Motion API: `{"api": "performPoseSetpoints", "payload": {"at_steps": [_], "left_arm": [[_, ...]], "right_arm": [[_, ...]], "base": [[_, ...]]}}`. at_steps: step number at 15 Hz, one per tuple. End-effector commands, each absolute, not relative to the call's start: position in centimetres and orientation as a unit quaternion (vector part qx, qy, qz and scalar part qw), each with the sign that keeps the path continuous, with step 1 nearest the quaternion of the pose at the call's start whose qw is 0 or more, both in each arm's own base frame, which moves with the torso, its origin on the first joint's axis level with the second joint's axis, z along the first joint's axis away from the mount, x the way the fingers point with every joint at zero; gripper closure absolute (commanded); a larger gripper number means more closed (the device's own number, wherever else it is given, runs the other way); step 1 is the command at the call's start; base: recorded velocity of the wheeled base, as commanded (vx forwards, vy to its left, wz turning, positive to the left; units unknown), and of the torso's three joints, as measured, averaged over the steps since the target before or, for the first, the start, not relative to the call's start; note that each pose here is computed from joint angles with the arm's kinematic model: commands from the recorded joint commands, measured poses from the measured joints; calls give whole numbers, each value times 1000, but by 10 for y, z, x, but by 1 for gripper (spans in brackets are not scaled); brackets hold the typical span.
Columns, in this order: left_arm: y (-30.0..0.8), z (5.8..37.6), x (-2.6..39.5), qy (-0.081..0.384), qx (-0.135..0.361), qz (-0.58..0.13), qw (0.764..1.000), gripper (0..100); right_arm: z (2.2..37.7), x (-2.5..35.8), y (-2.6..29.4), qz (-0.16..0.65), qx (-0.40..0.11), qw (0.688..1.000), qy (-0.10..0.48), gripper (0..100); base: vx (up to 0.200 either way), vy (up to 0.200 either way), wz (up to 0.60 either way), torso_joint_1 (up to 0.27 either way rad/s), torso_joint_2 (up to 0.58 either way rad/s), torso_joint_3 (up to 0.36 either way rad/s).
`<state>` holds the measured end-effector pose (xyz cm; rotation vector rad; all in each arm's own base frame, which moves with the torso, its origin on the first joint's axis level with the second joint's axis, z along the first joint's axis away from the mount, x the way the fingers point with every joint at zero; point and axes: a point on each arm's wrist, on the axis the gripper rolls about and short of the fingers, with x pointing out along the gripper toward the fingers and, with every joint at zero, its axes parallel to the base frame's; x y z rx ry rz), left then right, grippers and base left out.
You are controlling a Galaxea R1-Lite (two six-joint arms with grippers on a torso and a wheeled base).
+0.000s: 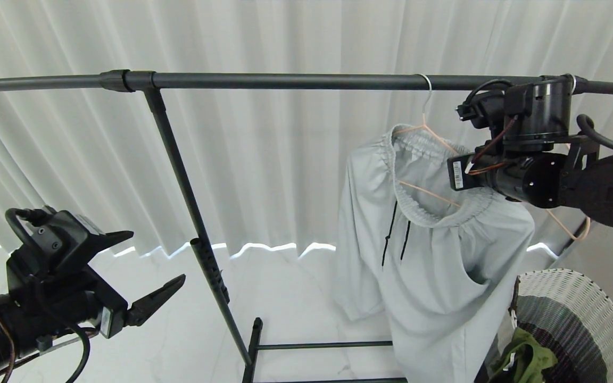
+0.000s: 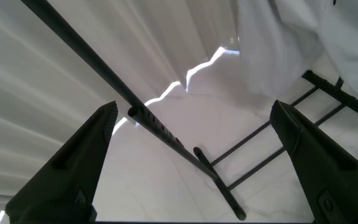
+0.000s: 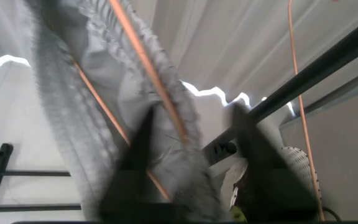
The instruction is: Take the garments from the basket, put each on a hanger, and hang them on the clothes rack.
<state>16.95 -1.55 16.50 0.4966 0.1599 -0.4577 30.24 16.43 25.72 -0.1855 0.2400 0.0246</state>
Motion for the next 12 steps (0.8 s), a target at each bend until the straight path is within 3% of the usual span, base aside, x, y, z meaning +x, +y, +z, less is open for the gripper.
{"api": "performPoseSetpoints", "payload": {"at_steps": [1, 5, 7, 10, 12], "left_arm": [[-16, 166, 170, 78, 244, -223, 941, 0], [-15, 165, 170, 81, 245, -215, 942, 0], [-14, 164, 169, 88, 248, -198, 944, 0], [-9, 159, 166, 104, 252, -167, 947, 0], [-8, 156, 160, 105, 253, -166, 947, 0]], "right_arm": [[264, 296, 162, 14, -87, 990, 112, 0], [291, 264, 160, 35, -27, 996, 77, 0], [301, 244, 152, 43, -23, 997, 65, 0], [285, 206, 112, 25, -129, 984, 121, 0], [273, 187, 91, 11, -166, 976, 142, 0]], "base": [[0, 0, 0, 0, 0, 0], [0, 0, 0, 0, 0, 0], [0, 0, 0, 0, 0, 0], [0, 0, 0, 0, 0, 0], [0, 0, 0, 0, 0, 0]]}}
